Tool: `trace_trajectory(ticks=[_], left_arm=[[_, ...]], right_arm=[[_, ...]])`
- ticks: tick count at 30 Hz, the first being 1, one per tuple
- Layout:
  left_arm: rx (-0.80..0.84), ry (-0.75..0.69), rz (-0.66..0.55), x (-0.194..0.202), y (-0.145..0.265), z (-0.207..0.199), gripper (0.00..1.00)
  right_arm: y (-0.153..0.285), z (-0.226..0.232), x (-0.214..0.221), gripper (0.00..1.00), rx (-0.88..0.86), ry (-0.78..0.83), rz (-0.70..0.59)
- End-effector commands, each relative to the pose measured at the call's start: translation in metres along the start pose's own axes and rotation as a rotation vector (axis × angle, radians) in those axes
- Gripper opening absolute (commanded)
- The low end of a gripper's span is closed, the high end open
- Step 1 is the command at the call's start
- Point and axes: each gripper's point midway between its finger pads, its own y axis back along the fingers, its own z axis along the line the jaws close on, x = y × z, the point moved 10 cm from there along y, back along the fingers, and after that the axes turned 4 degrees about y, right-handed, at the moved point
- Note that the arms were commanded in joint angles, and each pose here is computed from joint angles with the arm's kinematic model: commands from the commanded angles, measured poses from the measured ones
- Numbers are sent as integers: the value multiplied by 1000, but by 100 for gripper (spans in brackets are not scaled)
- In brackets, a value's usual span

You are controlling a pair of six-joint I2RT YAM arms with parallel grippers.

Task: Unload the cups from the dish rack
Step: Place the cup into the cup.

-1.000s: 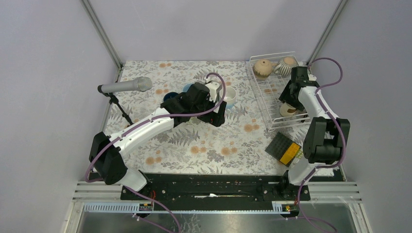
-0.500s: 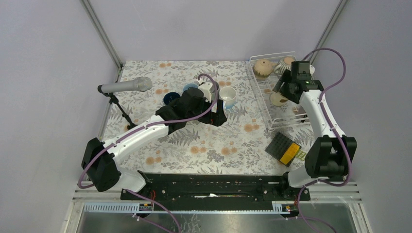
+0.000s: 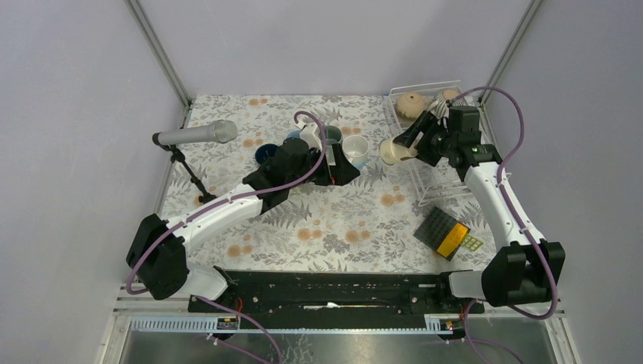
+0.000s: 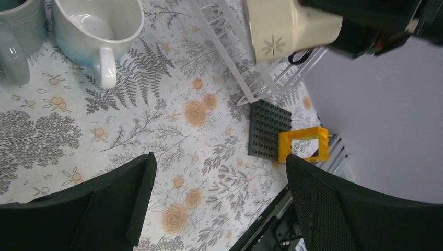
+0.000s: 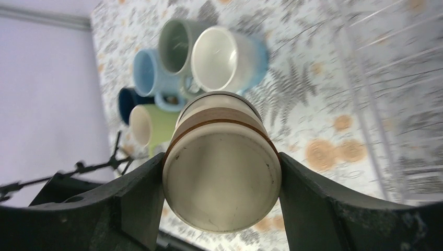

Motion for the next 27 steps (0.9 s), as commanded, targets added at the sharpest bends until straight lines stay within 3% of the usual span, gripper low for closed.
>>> trace_trajectory(ticks=[1, 17, 23, 27], left_arm=[[165, 50, -98, -19, 7, -17, 99], [395, 292, -78, -27, 7, -9, 97], [470, 367, -66, -29, 5, -13, 91], [517, 407, -68, -32, 4, -17, 79]], right_arm=[[11, 24, 9, 19, -290, -55, 58], [4, 28, 40, 20, -665, -227, 232], [1, 31, 46, 21, -737, -257, 264], [-1, 34, 51, 21, -757, -259, 281]])
